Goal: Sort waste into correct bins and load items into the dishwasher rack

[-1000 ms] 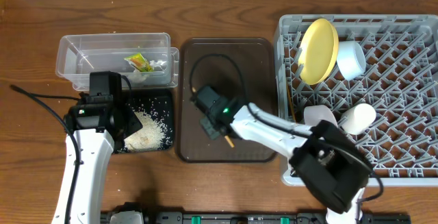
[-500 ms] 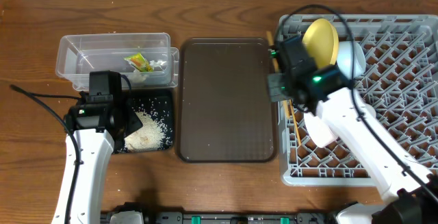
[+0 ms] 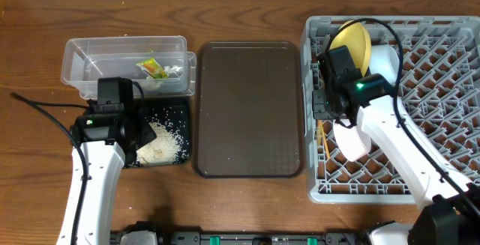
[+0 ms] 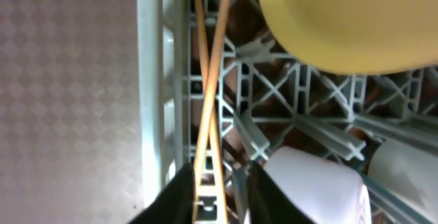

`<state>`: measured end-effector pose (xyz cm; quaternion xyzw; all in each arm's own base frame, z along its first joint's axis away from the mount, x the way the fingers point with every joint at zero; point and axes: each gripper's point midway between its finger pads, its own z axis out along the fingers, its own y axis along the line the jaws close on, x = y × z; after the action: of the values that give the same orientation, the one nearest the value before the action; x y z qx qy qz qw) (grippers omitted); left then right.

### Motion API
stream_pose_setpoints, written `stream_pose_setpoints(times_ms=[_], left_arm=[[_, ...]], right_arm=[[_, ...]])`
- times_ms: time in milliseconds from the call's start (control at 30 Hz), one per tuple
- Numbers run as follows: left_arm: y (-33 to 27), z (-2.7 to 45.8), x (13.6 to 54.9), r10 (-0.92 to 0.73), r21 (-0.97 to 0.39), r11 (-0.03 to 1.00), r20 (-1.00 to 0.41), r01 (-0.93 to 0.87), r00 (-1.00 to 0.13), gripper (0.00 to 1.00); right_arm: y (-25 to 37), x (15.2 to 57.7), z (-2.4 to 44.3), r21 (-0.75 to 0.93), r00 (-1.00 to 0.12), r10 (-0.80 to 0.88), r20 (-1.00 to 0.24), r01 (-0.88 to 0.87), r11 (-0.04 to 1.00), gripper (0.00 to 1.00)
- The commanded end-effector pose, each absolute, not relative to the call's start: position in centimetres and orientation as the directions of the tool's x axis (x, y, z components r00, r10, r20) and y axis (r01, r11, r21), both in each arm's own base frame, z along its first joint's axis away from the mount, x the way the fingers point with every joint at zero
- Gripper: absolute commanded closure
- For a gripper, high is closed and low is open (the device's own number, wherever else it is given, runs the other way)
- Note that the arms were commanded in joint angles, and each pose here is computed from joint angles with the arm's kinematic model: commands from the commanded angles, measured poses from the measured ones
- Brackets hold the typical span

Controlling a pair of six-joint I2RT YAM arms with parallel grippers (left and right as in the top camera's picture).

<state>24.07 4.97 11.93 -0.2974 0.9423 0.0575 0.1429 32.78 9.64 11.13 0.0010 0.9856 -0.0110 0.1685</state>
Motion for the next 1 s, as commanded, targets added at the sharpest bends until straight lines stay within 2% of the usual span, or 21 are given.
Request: stream_pose_setpoints(times_ms=[0, 167, 233, 433, 533, 767, 867, 900, 967], left_arm=[[4.1, 12.7, 25.0, -0.494, -0.027, 0.858, -0.317, -0.513, -0.810, 0.31], [1.5, 12.8, 25.9, -0.359, -0.077, 0.932, -0.315, -0.353, -0.879, 0.24], [0.5, 12.6, 25.6, -0.294, -0.081, 0.956, -0.299, -0.283, -0.908, 0.20], [-0.6, 11.9, 22.3, -0.270, -0.067, 0.963, -0.169, -0.263, -0.948, 0.18], [-0.6, 12.5, 21.7, -0.260, -0.069, 0.965, -0.182, -0.252, -0.948, 0.18], [-1.3, 16.2, 20.4, -0.229, -0.169, 0.971, -0.460, -0.169, -0.858, 0.18], [-1.3, 17.6, 19.4, -0.245, -0.203, 0.967, -0.578, -0.154, -0.778, 0.17], [-1.3, 18.0, 19.1, -0.254, -0.215, 0.965, -0.606, -0.152, -0.754, 0.10], [-1.3, 19.3, 18.5, -0.254, -0.228, 0.965, -0.669, -0.132, -0.699, 0.09]], right_arm=[[9.9, 33.5, 11.3, 0.005, -0.934, 0.009, -0.358, 0.008, 1.000, 0.61], [11.9, 34.2, 13.3, 0.098, -0.915, -0.034, -0.402, -0.080, 0.992, 0.42], [11.9, 33.9, 14.6, 0.120, -0.907, -0.039, -0.420, -0.098, 0.988, 0.37], [9.2, 32.2, 18.9, 0.140, -0.871, 0.027, -0.491, -0.048, 0.989, 0.23], [7.9, 30.7, 20.5, 0.142, -0.857, 0.052, -0.512, -0.024, 0.990, 0.19], [6.7, 27.1, 21.3, 0.153, -0.817, 0.066, -0.572, -0.027, 0.988, 0.01], [6.3, 25.7, 20.6, 0.164, -0.784, 0.074, -0.617, -0.036, 0.986, 0.01], [6.2, 25.4, 20.4, 0.167, -0.776, 0.076, -0.627, -0.038, 0.985, 0.01], [5.7, 24.5, 20.1, 0.159, -0.759, 0.081, -0.646, -0.030, 0.987, 0.01]])
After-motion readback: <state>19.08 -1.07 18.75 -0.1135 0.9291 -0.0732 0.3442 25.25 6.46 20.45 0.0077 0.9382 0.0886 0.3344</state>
